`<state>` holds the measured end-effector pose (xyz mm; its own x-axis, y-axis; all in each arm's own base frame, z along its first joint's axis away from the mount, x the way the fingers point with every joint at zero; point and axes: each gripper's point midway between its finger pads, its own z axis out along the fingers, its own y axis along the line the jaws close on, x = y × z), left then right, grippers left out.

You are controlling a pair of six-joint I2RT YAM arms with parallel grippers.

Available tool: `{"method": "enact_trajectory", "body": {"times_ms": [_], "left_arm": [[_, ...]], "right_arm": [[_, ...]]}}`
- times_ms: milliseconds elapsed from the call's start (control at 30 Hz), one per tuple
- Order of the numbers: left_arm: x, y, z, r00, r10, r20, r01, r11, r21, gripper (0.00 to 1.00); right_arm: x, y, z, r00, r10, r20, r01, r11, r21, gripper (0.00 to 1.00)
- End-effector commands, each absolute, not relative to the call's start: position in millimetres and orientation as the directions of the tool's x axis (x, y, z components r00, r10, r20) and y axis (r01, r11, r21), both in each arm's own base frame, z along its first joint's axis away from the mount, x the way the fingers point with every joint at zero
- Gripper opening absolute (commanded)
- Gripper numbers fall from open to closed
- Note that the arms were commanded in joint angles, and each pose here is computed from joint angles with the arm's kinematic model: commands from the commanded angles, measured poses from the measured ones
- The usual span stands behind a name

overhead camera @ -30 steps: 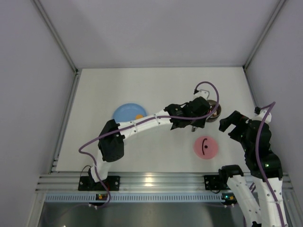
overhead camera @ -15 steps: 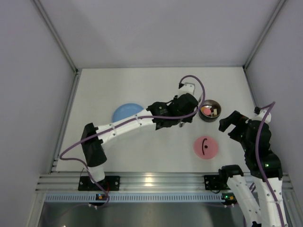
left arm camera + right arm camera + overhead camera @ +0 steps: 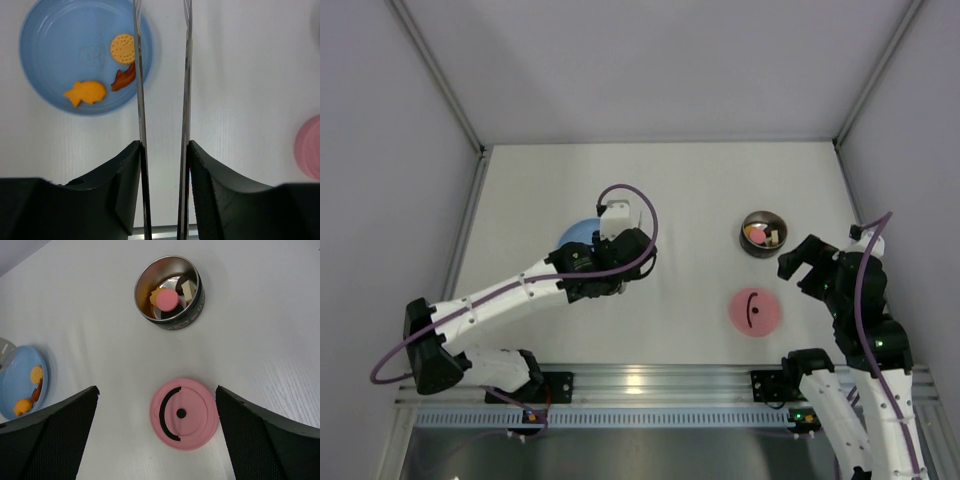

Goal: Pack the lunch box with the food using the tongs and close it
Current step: Pick up the fake food from the plate.

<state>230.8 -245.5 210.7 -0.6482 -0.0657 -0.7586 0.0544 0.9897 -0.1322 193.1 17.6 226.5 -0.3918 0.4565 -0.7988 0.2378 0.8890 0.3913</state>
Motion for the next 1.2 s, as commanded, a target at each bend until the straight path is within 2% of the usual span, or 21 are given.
{"method": "enact_trajectory", "body": {"times_ms": [0, 533, 1167], "left_arm": [[224, -222, 203, -0.641, -0.140, -0.755, -0.029, 0.987, -0.159, 0.47], [214, -199, 162, -0.684, -0.146, -0.715, -0.087, 0.989, -0.119, 0.49], [224, -206, 126, -0.735, -0.130, -0.665, -0.069, 0.991, -0.117, 0.49]], "right_arm": [[202, 19, 233, -0.369, 0.458, -0.809, 0.219, 0.889, 0.403, 0.99], [205, 21, 228, -0.382, 0.453, -0.805, 0.213, 0.891, 0.400, 1.00], [204, 21, 225, -0.384, 0.452, -0.805, 0.209, 0.892, 0.401, 1.00]]}}
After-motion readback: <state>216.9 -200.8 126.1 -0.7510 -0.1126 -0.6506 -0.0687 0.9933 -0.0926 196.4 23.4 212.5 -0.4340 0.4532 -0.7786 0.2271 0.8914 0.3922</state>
